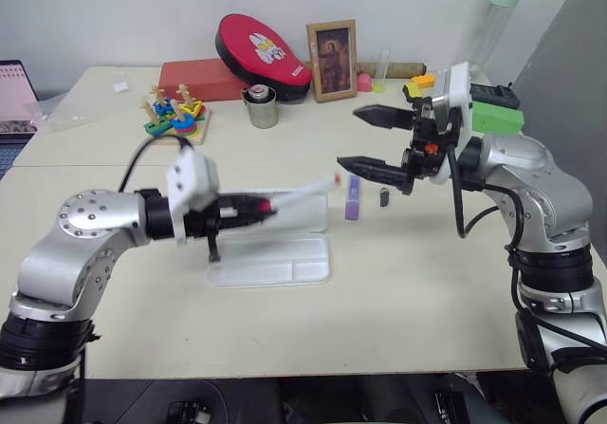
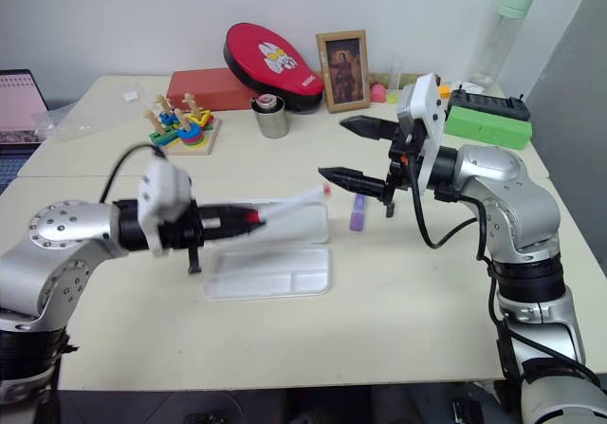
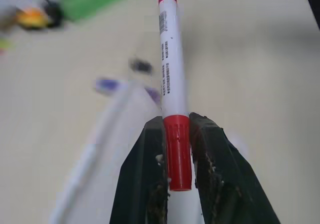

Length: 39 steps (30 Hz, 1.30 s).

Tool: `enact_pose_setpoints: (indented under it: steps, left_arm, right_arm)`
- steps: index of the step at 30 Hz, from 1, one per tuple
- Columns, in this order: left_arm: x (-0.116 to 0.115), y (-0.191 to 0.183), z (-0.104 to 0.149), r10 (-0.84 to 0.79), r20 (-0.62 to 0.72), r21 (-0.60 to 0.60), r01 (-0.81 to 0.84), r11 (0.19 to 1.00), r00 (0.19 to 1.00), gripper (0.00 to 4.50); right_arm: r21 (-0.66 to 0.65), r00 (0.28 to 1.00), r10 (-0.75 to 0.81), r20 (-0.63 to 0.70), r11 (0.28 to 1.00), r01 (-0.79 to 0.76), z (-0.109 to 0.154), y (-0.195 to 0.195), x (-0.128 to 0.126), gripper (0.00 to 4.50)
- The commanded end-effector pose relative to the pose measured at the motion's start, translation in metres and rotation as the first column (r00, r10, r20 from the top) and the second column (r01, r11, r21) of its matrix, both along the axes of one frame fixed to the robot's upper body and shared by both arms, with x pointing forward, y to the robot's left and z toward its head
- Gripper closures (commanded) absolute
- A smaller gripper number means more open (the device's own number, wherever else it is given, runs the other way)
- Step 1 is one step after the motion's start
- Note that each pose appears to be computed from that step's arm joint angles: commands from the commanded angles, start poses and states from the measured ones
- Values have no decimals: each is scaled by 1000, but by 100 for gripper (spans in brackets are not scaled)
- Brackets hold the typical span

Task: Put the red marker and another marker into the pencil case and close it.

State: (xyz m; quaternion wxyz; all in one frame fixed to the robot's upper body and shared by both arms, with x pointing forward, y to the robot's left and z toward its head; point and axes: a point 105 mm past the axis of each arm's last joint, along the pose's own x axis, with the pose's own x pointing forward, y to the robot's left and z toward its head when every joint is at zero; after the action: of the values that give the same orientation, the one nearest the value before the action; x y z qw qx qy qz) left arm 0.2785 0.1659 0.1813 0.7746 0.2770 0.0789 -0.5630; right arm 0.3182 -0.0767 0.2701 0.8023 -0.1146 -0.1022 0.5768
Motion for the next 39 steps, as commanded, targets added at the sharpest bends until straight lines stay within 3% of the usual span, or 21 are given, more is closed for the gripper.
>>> enact_pose_setpoints:
  steps: [1,7,13,15,22,26,29,32,34,39]
  left_arm:
    - [10,14,-11,-30,48,173,21,985,998,410]
    - [26,15,-25,-65,75,242,45,969,995,410]
    - [29,7,-32,-89,45,235,76,969,995,410]
    - [29,8,-34,-82,36,247,71,966,996,340]
    - [28,6,-36,-65,27,225,57,973,998,206]
    - [27,-5,-24,-50,40,109,46,993,998,122]
    - [28,-24,8,-17,56,-163,26,986,998,63]
    - [31,-37,40,44,80,-392,-9,920,996,0]
    - [34,-42,52,90,89,-476,-37,878,992,0]
    - [39,-48,63,138,82,-543,-72,837,987,0]
  right_arm:
    - [-6,996,-14,86,1000,15,13,-3,-8,0]
    - [-24,997,-27,78,999,29,3,1,-13,0]
    - [-79,997,-42,58,996,47,-10,0,-14,0]
    - [-122,998,-59,34,990,63,-21,0,-13,0]
    - [-215,966,-246,-84,951,223,-59,-3,11,0]
    - [-253,940,-326,-103,922,293,-76,-3,21,0]
    - [-247,892,-434,-128,885,395,-84,-1,34,0]
    - [-255,817,-547,-181,829,498,-95,0,45,0]
    - [-250,770,-595,-230,801,544,-100,4,49,0]
    - [-275,665,-681,-307,732,623,-117,11,57,0]
